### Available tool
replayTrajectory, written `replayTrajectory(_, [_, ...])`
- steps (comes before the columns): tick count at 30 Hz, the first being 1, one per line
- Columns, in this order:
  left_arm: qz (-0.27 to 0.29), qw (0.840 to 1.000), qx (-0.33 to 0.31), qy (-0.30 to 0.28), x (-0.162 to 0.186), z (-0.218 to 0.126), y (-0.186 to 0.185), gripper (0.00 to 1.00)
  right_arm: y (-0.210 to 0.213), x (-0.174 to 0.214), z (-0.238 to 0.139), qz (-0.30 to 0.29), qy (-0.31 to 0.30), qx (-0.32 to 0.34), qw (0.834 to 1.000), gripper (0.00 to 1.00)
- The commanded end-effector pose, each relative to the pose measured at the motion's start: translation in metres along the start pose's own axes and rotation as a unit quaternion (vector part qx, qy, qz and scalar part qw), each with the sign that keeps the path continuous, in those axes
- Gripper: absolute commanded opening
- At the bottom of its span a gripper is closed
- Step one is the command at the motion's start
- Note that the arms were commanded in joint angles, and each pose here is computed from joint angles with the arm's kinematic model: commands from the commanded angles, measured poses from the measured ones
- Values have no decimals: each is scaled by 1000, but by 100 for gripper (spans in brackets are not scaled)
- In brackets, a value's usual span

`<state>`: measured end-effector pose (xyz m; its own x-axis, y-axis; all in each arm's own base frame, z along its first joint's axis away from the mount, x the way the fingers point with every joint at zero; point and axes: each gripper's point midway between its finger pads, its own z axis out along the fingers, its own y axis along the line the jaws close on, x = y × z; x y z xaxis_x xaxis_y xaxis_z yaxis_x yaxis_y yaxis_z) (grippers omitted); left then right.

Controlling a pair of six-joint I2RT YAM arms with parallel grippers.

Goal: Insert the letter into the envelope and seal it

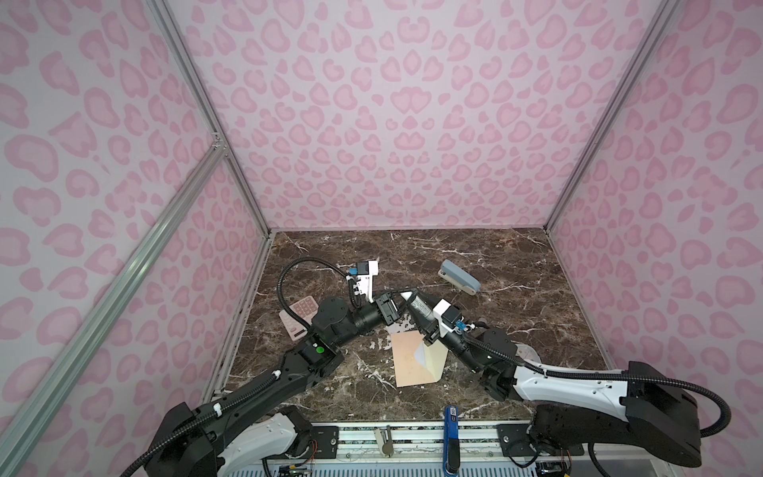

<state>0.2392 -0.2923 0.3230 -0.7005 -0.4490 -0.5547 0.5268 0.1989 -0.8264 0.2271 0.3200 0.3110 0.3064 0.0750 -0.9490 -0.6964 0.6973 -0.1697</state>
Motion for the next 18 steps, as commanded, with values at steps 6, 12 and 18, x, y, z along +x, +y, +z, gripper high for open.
replayTrajectory(6, [6, 1000, 28, -10, -6, -1, -14, 10, -1, -6, 3, 4, -15, 6, 1000, 31])
replayTrajectory(12, [5, 1000, 27, -10, -5, -1, -13, 13, -2, -7, 2, 2, -14, 8, 1000, 21])
replayTrajectory(18, [9, 1000, 23, -13, -5, -3, -11, 45, -4, -9, -1, 2, -11, 10, 1000, 16])
